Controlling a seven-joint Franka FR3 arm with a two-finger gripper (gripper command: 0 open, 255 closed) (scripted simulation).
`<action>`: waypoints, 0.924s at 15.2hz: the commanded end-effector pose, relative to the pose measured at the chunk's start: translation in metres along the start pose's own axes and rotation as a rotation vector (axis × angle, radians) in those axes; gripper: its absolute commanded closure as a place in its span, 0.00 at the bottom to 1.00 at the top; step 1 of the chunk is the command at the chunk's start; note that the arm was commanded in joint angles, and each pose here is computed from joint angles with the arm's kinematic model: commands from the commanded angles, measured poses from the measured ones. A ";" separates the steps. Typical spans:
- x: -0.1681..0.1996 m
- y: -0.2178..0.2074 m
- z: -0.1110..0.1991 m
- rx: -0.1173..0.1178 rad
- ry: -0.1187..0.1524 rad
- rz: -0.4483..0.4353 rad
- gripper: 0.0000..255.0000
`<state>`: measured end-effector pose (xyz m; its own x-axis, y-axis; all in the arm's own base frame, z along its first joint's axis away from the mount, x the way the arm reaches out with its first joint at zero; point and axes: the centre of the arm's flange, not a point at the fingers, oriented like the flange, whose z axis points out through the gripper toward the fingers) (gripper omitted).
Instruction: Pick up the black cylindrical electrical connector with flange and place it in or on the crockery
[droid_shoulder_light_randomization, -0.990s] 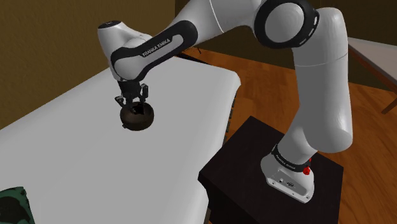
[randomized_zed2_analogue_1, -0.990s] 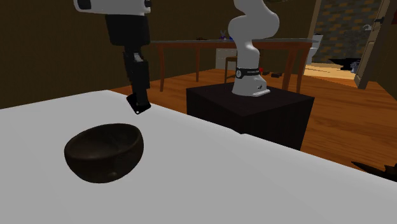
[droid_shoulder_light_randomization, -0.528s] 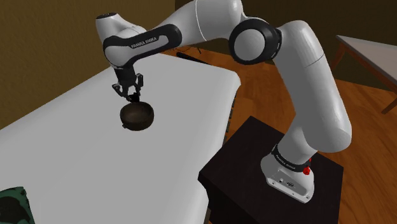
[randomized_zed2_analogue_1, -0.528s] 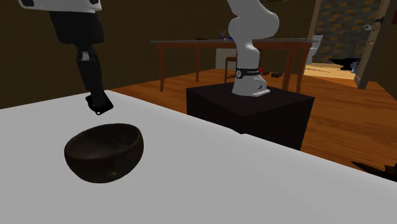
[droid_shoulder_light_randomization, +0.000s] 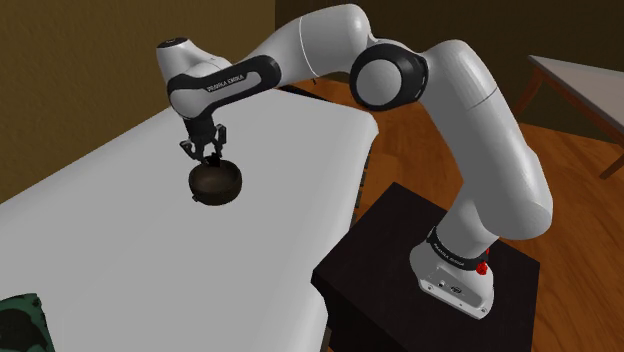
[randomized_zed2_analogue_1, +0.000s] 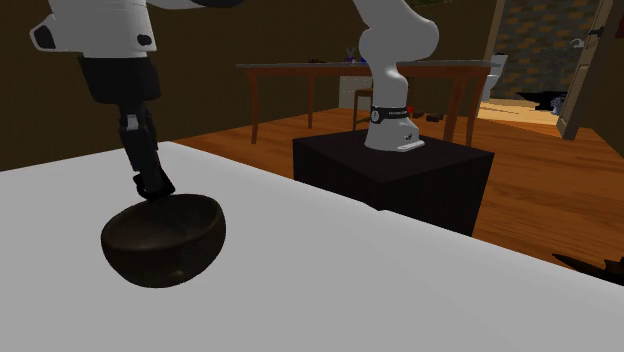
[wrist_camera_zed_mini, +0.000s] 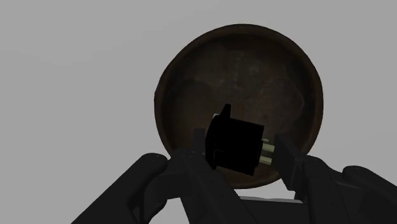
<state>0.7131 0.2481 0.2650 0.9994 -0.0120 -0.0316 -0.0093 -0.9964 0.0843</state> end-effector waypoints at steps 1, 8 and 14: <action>0.000 -0.001 0.009 0.000 0.000 0.000 1.00; 0.001 -0.004 0.042 0.000 0.000 0.000 1.00; 0.001 -0.004 0.042 0.000 0.000 0.000 1.00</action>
<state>0.7129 0.2486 0.2226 0.9994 -0.0121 -0.0313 -0.0094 -0.9964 0.0842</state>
